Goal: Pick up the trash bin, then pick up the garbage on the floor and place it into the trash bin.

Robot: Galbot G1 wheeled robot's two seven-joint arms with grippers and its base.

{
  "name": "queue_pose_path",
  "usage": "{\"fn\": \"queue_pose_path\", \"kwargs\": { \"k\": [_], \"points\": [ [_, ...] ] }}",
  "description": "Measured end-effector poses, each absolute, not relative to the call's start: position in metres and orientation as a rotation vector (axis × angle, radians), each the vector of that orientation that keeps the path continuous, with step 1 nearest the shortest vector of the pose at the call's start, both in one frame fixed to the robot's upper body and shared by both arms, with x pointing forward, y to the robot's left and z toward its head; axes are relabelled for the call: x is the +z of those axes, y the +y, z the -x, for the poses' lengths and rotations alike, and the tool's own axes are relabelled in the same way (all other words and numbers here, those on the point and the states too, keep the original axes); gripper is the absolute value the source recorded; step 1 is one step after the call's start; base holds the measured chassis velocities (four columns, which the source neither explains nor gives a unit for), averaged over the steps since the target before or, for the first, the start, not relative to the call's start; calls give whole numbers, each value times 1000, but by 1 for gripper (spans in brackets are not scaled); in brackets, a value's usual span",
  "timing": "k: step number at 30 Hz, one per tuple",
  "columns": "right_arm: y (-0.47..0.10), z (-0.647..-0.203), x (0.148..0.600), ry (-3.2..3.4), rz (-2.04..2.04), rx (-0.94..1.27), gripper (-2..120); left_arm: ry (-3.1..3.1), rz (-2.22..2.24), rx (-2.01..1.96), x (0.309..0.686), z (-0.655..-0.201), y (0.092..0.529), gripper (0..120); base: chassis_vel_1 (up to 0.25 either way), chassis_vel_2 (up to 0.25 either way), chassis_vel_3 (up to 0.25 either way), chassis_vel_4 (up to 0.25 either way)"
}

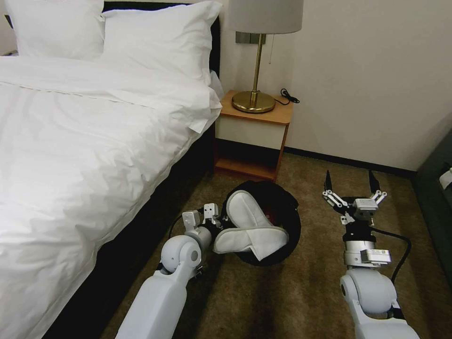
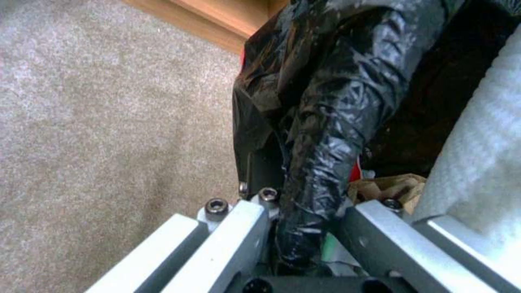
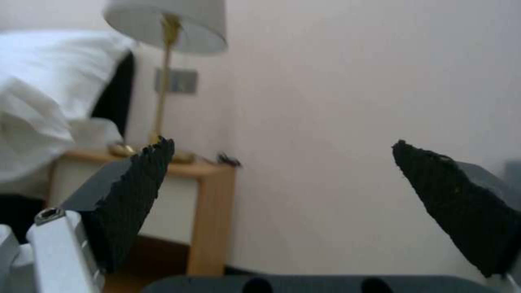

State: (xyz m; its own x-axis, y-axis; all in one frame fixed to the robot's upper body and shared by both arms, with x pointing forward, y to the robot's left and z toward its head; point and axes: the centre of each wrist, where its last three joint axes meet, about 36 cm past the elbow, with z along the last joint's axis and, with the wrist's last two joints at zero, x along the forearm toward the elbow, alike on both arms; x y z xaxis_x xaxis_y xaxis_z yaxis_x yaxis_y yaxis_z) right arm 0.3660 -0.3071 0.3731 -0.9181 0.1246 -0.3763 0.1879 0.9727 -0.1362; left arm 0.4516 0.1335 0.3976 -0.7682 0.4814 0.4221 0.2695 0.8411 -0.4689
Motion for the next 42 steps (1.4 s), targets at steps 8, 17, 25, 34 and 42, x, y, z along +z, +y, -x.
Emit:
{"fn": "queue_pose_path", "kwargs": {
  "k": [8,17,25,34,42],
  "points": [
    [-318,-364,343,2818,-313,-225,100,-2488,561,533,404,-453,132,0,0,0,0,0],
    [-321,-360,328,2840,-343,-230,100,-2489,579,543,407,-454,125,0,0,0,0,0],
    [-321,-359,326,2838,-349,-233,100,-2482,590,550,406,-456,120,0,0,0,0,0],
    [-323,-358,326,2832,-353,-239,100,-2475,598,559,405,-456,114,0,0,0,0,0],
    [-323,-358,327,2825,-353,-239,100,-2468,607,563,405,-455,108,0,0,0,0,0]
  ]
}}
